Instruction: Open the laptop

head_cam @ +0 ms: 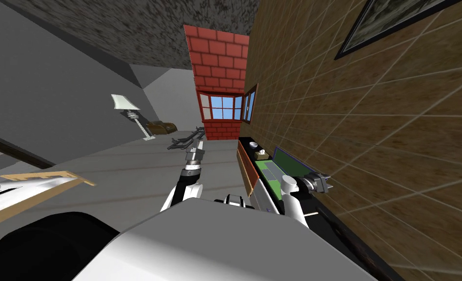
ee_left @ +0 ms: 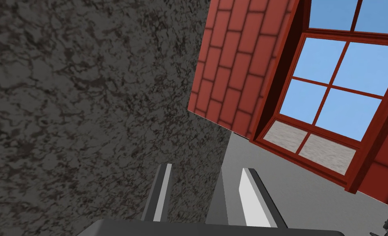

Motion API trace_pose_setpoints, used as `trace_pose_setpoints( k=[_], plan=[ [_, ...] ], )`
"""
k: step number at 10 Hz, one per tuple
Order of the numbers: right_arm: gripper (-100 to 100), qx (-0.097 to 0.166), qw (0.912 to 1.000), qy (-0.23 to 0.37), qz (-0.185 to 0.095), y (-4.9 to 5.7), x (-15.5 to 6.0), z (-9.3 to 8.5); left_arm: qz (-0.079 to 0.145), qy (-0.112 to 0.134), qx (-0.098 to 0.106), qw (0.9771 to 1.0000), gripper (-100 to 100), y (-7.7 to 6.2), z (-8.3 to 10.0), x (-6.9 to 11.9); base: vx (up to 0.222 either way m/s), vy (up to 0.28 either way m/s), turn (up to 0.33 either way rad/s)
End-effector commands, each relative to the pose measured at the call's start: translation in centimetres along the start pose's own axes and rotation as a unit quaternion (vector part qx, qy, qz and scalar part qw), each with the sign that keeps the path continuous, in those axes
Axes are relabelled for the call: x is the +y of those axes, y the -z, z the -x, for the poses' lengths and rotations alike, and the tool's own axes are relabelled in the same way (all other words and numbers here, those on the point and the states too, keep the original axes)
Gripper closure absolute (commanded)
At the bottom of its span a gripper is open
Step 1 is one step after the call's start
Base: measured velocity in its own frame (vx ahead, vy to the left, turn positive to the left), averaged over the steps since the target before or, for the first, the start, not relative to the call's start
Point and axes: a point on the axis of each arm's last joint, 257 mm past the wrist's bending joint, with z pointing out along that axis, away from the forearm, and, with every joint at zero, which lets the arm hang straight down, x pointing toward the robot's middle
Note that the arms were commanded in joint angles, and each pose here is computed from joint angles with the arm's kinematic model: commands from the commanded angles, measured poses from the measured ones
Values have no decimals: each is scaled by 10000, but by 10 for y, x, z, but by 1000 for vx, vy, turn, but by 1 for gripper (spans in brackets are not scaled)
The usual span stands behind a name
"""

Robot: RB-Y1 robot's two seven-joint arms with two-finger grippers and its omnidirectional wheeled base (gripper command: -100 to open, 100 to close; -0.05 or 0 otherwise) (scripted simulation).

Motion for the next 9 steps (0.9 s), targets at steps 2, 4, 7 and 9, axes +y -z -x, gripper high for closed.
trace_pose_setpoints(
  k=[2,4,7,9],
  plan=[
    [100,283,9995,91,-58,19,12,-9,0,0,0,10000,0,0,0,0,-52,-42,105],
    [100,409,9986,93,-328,35,5,-10,0,0,0,10000,0,0,0,0,-63,-45,145],
    [100,673,9959,-8,-613,53,-3,-19,-1,0,1,10000,0,0,0,0,-63,-53,154],
    [100,764,9935,-87,-841,71,-7,-20,0,0,0,10000,0,0,0,0,-47,-28,89]
  ],
)
